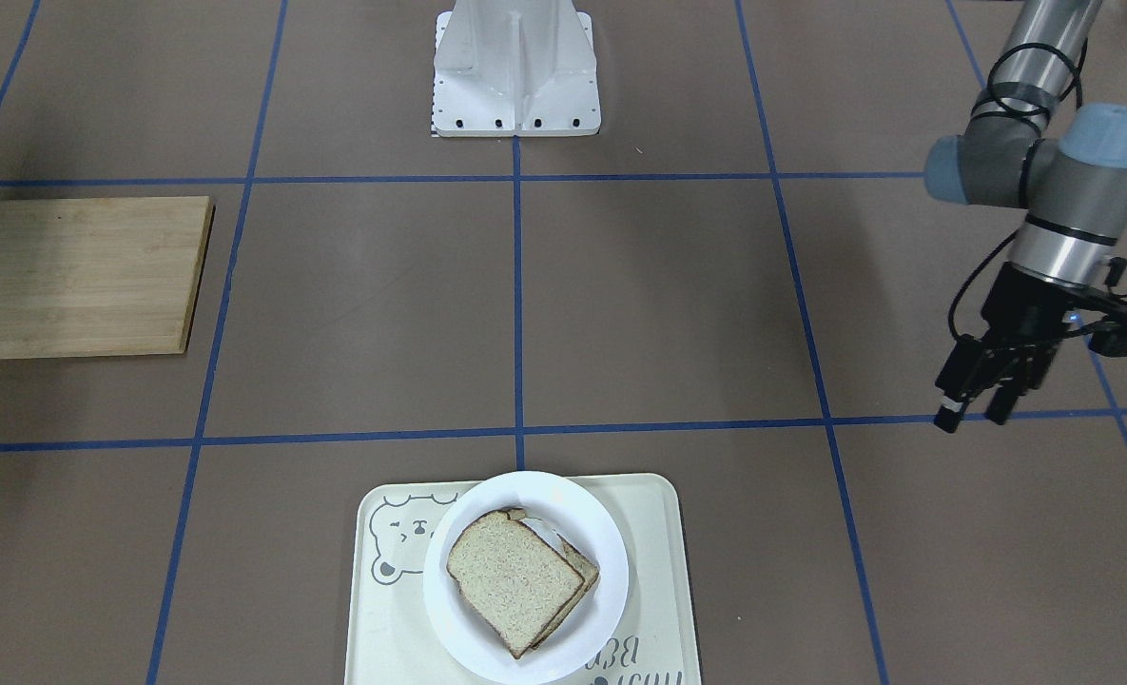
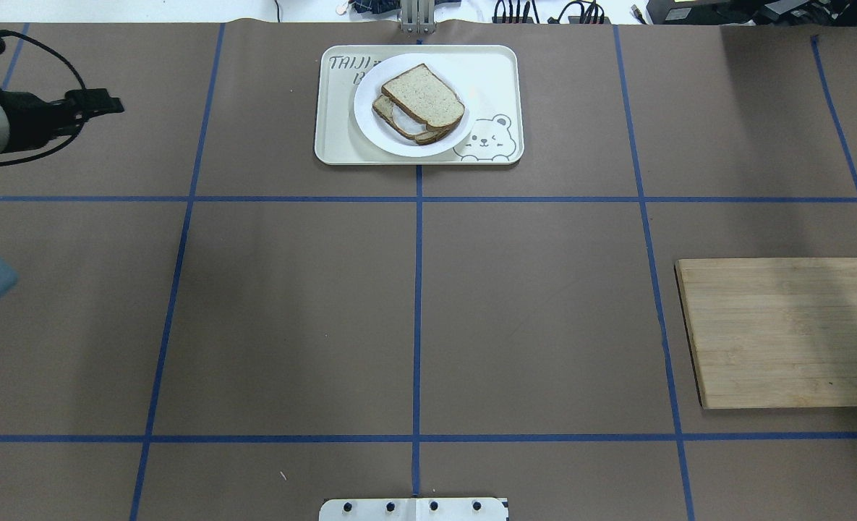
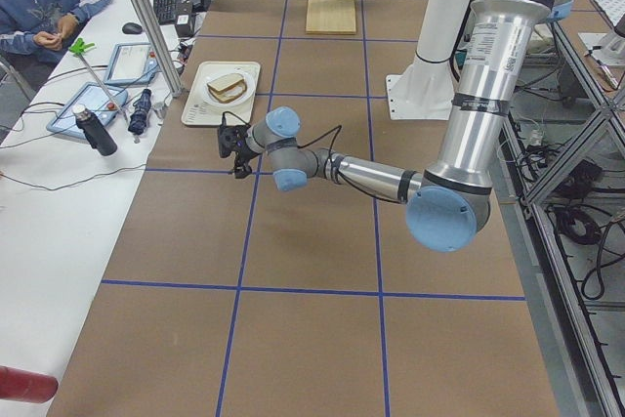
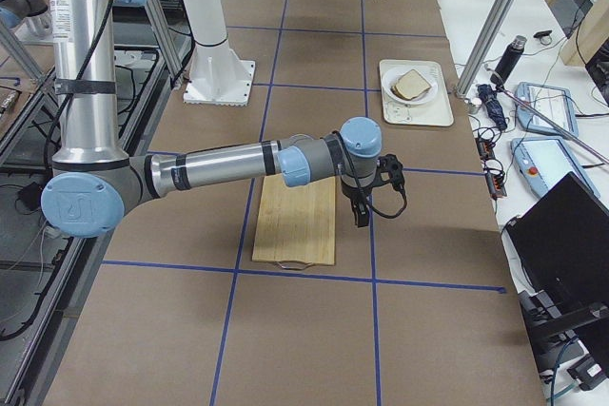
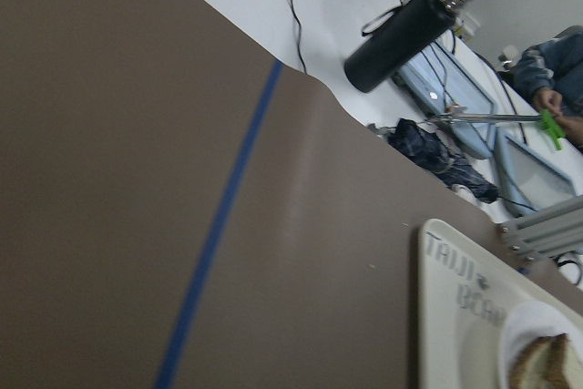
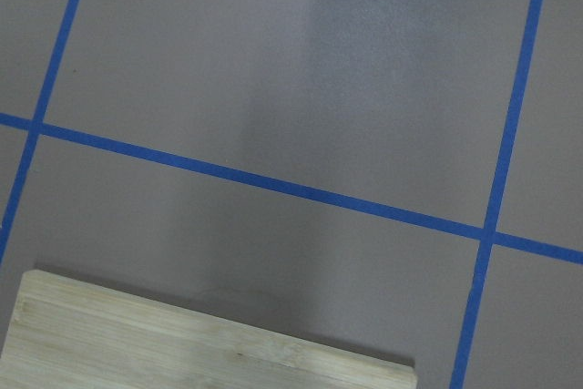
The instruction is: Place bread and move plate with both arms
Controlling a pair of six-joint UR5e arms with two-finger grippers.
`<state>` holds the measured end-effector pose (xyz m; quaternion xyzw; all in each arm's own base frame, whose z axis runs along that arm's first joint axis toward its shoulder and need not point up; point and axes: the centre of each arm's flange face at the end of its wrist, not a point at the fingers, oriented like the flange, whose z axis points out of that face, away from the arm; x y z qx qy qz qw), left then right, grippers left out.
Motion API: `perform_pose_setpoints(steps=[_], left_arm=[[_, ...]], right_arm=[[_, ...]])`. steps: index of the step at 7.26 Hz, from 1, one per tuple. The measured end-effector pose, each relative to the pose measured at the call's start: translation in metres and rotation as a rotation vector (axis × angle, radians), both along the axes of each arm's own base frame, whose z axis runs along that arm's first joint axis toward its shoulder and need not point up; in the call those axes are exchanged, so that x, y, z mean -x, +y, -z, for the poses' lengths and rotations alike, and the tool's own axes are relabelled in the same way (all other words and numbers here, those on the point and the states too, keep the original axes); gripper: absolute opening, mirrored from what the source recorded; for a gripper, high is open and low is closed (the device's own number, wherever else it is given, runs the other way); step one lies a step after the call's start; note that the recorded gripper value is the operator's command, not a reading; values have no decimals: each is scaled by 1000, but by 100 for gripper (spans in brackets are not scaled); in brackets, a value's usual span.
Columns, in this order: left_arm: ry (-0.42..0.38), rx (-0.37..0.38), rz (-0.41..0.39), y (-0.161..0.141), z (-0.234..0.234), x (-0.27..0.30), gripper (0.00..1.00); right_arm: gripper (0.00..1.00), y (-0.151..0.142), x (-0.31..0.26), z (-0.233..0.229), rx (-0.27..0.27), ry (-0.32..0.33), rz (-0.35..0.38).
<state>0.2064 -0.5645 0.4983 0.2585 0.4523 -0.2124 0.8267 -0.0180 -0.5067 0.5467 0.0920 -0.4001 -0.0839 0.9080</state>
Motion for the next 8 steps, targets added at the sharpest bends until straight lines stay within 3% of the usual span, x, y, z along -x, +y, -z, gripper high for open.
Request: perform_pose_setpoints(steps=[1,2,3,5,8], left_arm=[[-231,-61,-111,4,-37,48,98],[-377,-78,-236,8,-65,92,98],[-423,-46,-360,13,-84,132,98],[-343,56,-555,32,-89,187,98],[-217,127,-637,71,-72,208,98]], right_arm=[[100,-3,0,3,-3,5,-6],[100,-5,0,4,-3,14,-11],[100,-6,-1,1,8,27,-18],[100,-8,0,-3,51,53,-28],[100,-16,4,-2,127,86,-26]])
